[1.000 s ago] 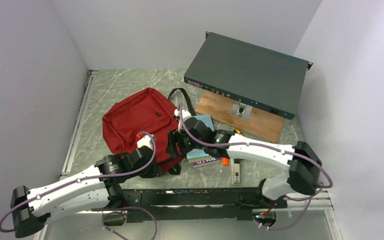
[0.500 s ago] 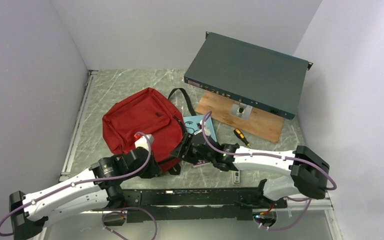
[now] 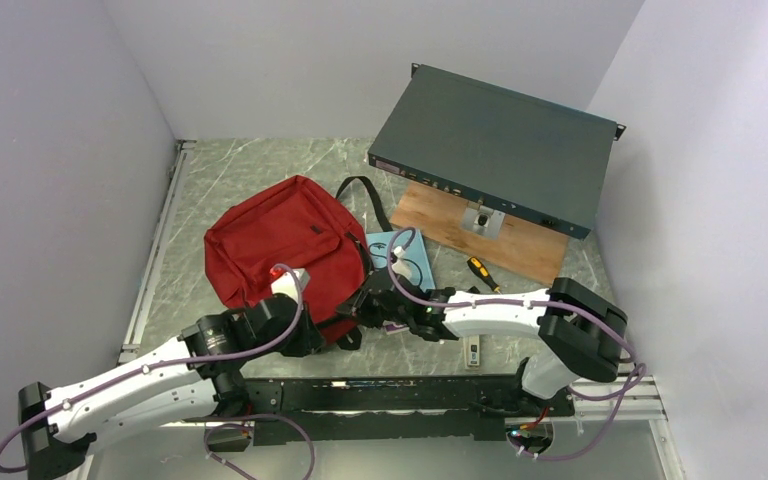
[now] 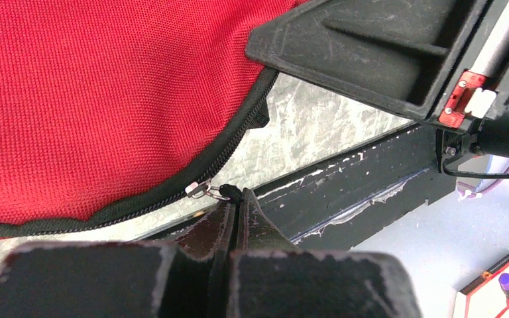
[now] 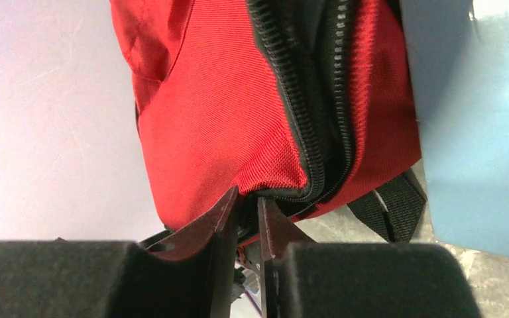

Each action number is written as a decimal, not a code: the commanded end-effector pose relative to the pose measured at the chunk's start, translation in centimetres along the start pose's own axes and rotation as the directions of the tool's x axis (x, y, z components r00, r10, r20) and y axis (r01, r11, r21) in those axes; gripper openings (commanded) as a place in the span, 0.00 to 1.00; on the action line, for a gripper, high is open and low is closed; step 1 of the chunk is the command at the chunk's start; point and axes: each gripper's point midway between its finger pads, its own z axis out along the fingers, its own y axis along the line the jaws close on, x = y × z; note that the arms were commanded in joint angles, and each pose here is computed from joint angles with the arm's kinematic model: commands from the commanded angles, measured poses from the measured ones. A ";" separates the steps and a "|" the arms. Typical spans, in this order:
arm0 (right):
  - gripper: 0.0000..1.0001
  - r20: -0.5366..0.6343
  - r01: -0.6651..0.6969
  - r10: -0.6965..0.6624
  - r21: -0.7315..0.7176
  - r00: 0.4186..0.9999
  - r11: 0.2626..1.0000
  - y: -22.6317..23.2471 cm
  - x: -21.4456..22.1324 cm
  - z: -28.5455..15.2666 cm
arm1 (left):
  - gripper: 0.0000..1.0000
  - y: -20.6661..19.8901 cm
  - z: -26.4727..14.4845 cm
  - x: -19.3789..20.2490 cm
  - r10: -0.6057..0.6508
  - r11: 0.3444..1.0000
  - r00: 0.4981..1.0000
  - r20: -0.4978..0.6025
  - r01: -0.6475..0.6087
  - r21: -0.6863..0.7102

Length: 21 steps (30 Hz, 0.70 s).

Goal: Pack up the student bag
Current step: Unzip the student bag at the center of the board.

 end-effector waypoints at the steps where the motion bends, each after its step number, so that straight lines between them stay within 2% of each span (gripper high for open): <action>1: 0.06 0.091 -0.011 0.020 -0.096 0.996 0.995 3.3 -2.1 0.0 | 0.00 -1.2 0.4 -0.6 0.013 0.999 1.000 0.007 -0.013 0.032; 2: 0.00 0.102 0.007 0.003 -0.093 0.995 0.996 2.9 -2.4 -0.1 | 0.00 -0.7 0.4 -0.6 0.002 1.000 1.000 0.002 -0.002 -0.010; 5: 0.00 0.133 0.056 -0.046 -0.069 0.990 0.996 1.7 -3.4 -0.7 | 0.00 2.8 -0.1 -0.7 -0.095 0.969 0.995 0.030 0.099 -0.225; 7: 0.00 0.148 0.085 -0.070 -0.099 0.987 0.991 1.6 -4.3 -1.3 | 0.00 5.9 -1.1 -1.0 -0.173 0.899 0.981 0.093 0.196 -0.392; 9: 0.00 0.127 0.093 -0.075 -0.142 0.989 0.985 1.6 -4.9 -1.8 | 0.00 8.3 -2.4 -1.6 -0.198 0.823 0.969 0.146 0.246 -0.512; 13: 0.00 0.124 0.116 -0.094 -0.192 0.988 0.975 1.7 -5.6 -2.5 | 0.00 11.0 -2.0 -3.2 -0.235 0.765 0.953 0.191 0.302 -0.568; 17: 0.00 0.100 0.126 -0.105 -0.235 0.989 0.964 2.6 -5.6 -2.9 | 0.00 14.0 -2.6 -4.3 -0.309 0.694 0.914 0.261 0.405 -0.596; 21: 0.00 0.081 0.160 -0.143 -0.275 0.986 0.948 3.8 -5.1 -2.8 | 0.00 15.0 -3.6 -5.8 -0.298 0.664 0.895 0.331 0.444 -0.602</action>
